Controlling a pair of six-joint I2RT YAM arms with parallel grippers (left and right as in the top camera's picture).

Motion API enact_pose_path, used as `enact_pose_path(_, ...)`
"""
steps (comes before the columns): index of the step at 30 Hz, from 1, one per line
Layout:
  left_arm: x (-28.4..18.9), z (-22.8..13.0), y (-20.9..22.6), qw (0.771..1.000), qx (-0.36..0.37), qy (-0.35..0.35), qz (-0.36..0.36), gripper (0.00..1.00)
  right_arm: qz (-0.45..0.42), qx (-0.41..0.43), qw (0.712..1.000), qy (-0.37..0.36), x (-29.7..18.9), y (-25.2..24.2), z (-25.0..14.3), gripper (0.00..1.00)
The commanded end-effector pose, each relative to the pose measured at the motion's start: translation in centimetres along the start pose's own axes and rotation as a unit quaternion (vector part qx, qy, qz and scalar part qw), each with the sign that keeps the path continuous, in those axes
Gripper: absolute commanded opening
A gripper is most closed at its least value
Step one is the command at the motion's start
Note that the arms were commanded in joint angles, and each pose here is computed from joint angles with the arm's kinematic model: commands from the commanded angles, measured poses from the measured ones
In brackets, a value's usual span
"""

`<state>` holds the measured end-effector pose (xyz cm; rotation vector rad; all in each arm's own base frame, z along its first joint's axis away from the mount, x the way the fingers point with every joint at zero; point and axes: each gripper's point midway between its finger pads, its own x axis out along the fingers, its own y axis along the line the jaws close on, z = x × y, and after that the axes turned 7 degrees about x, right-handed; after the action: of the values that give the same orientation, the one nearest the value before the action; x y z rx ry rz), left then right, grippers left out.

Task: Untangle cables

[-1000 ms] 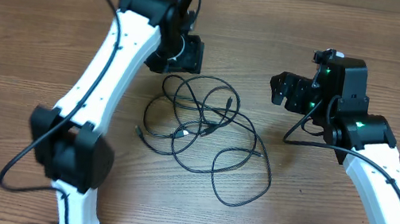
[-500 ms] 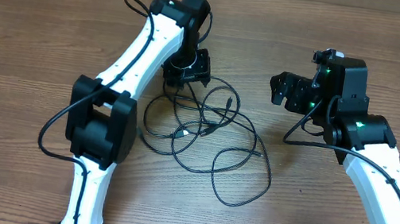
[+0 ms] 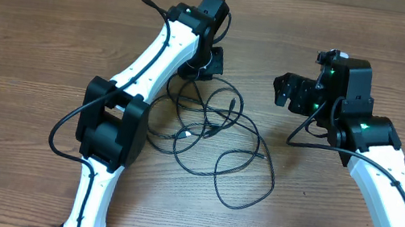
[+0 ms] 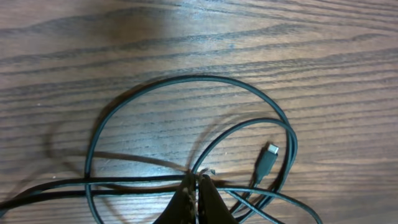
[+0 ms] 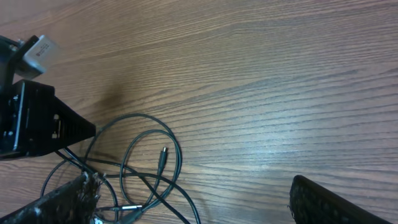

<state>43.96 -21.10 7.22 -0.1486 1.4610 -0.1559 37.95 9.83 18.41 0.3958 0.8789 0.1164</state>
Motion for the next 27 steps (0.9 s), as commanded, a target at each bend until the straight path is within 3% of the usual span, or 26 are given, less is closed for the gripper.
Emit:
enact_pose_path(1,-2.4,0.9,-0.6,1.000,0.019,-0.021,0.000,0.04,-0.002,-0.005,1.000,-0.013,-0.4,0.1,0.8,0.96)
enact_pose_path(3,-3.6,0.3,-0.4,1.000,0.007,-0.011,0.005,0.05,-0.002,-0.005,1.000,-0.012,-0.4,0.1,0.7,0.96)
enact_pose_path(8,-6.3,-0.7,-0.4,1.000,0.004,0.004,0.014,0.22,-0.002,-0.005,1.000,-0.012,-0.4,0.1,0.7,0.96)
enact_pose_path(11,-7.4,-1.9,1.1,0.997,-0.021,0.016,0.067,0.41,-0.002,-0.005,1.000,-0.012,-0.4,0.1,0.7,0.96)
enact_pose_path(16,-6.3,-3.9,2.2,0.987,-0.098,0.035,0.123,0.56,-0.002,-0.005,1.000,-0.012,-0.4,0.1,0.7,0.96)
enact_pose_path(21,-3.0,-4.9,1.6,0.981,-0.146,0.042,0.125,0.61,-0.002,-0.004,1.000,-0.012,-0.4,0.1,0.7,0.96)
enact_pose_path(27,0.9,-4.4,2.6,0.979,-0.145,0.011,0.144,0.56,-0.003,-0.004,1.000,-0.009,-0.4,0.0,0.6,0.96)
